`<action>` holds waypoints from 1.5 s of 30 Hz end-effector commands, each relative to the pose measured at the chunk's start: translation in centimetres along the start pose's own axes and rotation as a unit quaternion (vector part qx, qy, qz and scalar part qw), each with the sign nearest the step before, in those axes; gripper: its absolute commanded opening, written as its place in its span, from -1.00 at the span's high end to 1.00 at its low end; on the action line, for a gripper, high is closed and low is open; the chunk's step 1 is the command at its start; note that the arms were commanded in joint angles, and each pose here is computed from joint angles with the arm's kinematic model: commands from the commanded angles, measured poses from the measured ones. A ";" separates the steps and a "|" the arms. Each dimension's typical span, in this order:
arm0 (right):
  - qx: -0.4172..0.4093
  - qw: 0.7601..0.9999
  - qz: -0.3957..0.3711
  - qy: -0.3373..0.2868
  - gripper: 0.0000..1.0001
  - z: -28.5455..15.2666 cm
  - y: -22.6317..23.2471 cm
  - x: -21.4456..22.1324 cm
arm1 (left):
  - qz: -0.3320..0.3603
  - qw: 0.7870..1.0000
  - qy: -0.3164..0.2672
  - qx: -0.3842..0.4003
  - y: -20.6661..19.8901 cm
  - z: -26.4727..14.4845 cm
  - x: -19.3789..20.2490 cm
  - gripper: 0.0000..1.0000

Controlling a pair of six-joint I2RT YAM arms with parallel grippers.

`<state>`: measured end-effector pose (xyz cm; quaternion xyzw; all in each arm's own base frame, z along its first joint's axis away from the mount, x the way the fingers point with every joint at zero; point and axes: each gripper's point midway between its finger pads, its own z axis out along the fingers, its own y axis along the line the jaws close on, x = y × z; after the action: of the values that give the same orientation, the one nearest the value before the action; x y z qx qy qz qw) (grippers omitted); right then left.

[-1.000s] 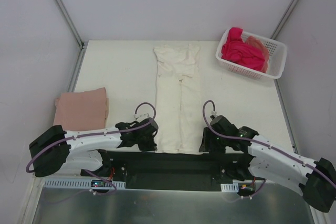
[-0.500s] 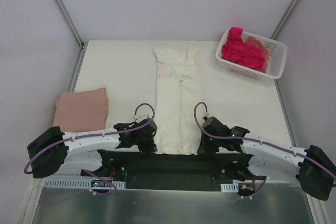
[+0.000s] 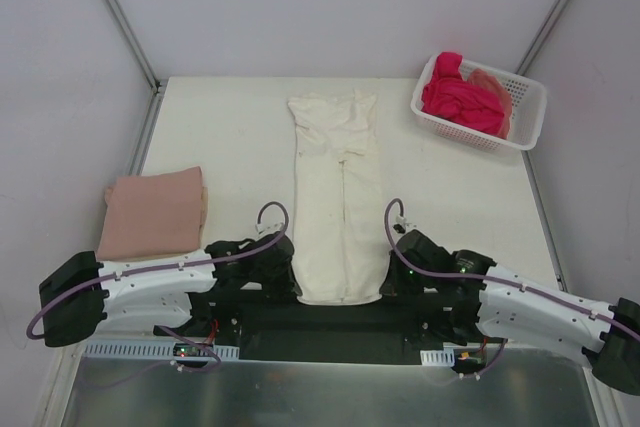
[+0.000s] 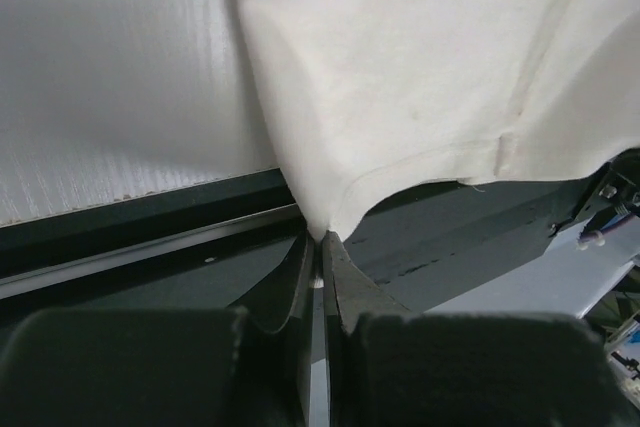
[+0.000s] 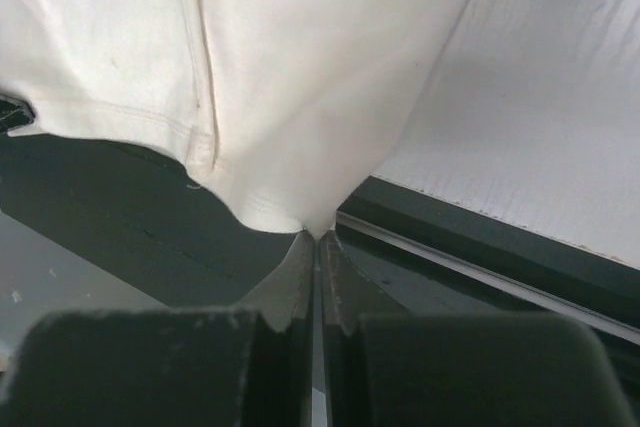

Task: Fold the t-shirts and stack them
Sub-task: Grab the bottom of the folded rectangular tshirt with both arms, then fold the folded rectangular tshirt in 1/3 of the way

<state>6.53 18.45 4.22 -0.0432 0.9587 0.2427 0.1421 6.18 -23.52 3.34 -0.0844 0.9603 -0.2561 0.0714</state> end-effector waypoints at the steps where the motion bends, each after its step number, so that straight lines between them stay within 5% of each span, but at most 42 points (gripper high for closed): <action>1: 0.028 0.997 -0.040 -0.065 0.99 -2.0 1.1 -4.1 | 0.011 0.997 -0.067 0.034 -3.2 -1.7 -4.0 1.00; 16: 0.051 0.979 -0.057 -0.187 0.99 -5.4 4.0 -20.7 | 0.041 0.984 -0.166 0.039 -9.2 -4.3 -19.1 1.00; 25: 0.053 0.984 -0.030 -0.166 0.99 -3.1 2.6 -28.0 | 0.028 0.983 -0.179 0.039 -10.4 -3.8 -27.6 1.00; 39: 0.052 0.990 0.001 -0.128 0.99 2.4 -0.1 -34.3 | 0.020 0.989 -0.145 0.021 -8.4 0.7 -33.1 1.00; 44: 0.066 0.991 0.018 -0.115 0.92 3.9 -1.4 -34.7 | 0.011 0.988 -0.152 0.004 -7.6 1.5 -34.1 0.78; 45: 0.072 0.991 0.022 -0.114 0.85 4.1 -1.9 -34.8 | 0.010 0.988 -0.152 -0.001 -7.4 1.6 -34.1 0.54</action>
<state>39.20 19.26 9.03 0.0117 0.9583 0.1726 0.2277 39.47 -23.95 7.92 -0.1205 0.9419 -0.2405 0.2011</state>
